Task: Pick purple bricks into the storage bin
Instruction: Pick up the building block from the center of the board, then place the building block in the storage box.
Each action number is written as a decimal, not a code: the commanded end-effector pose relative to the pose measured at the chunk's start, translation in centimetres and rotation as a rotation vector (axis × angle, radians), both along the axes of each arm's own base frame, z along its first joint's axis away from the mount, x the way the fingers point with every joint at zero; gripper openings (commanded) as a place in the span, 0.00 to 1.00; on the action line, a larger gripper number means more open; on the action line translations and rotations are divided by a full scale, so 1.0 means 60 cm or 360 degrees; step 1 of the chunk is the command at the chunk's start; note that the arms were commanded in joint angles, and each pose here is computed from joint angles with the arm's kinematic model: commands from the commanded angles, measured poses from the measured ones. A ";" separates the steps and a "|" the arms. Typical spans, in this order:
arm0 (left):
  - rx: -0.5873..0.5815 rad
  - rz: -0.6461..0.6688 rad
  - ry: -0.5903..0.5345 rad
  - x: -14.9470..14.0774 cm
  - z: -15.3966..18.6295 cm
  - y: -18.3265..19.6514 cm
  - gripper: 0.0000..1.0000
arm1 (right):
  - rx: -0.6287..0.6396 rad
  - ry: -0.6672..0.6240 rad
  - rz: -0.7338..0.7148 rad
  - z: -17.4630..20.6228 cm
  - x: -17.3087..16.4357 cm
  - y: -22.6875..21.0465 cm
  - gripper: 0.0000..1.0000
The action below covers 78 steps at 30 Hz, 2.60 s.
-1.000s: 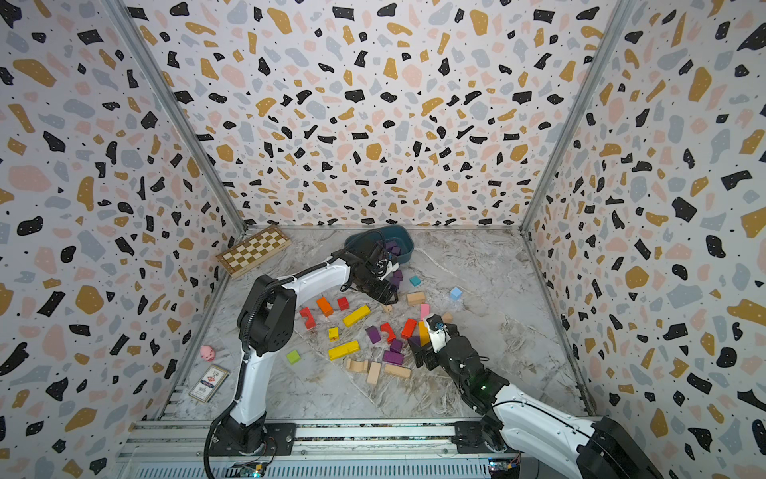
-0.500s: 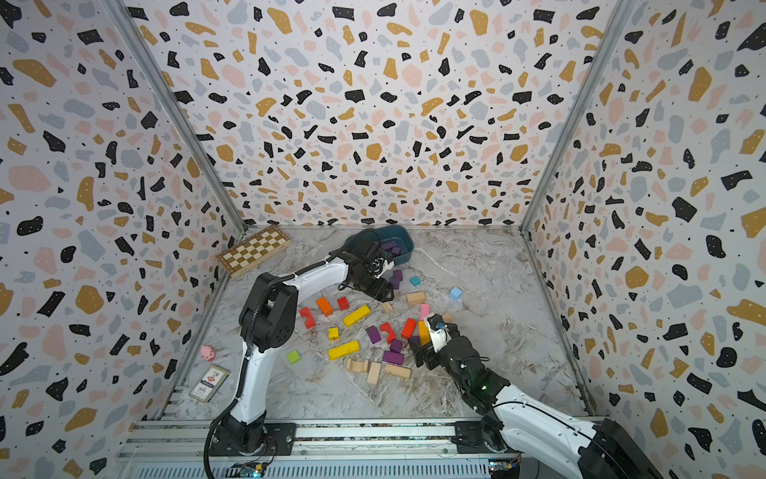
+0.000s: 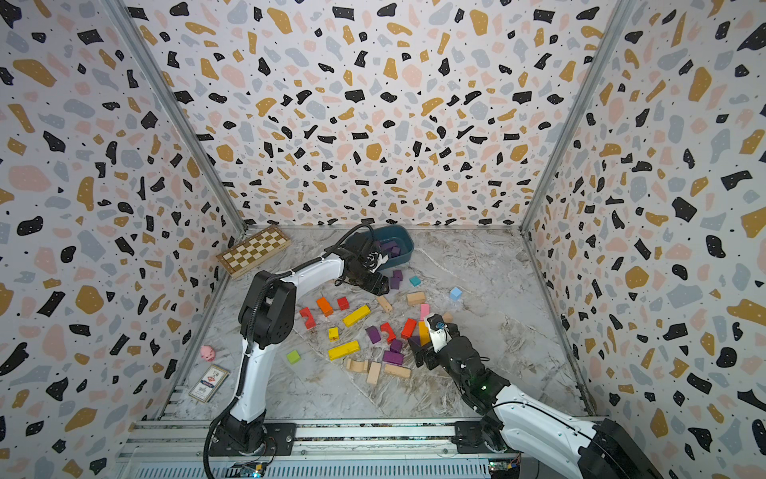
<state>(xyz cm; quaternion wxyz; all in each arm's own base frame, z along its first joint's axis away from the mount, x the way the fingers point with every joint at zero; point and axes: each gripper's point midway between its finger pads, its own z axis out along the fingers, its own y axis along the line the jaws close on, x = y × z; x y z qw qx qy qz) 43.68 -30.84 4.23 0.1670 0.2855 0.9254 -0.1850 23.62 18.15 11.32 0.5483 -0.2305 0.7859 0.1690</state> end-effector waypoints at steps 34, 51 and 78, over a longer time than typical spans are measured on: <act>0.0160 0.0046 -0.0025 0.020 -0.022 0.000 0.23 | 0.0042 -0.0032 -0.0001 0.016 0.004 0.003 1.00; 0.0154 -0.0007 -0.0467 0.099 0.191 -0.007 0.00 | 0.0021 0.0013 -0.0016 0.008 0.013 0.003 1.00; 0.0020 -0.0152 -0.0679 0.214 0.120 -0.039 0.00 | -0.0021 0.0130 -0.0047 -0.016 0.030 0.003 1.00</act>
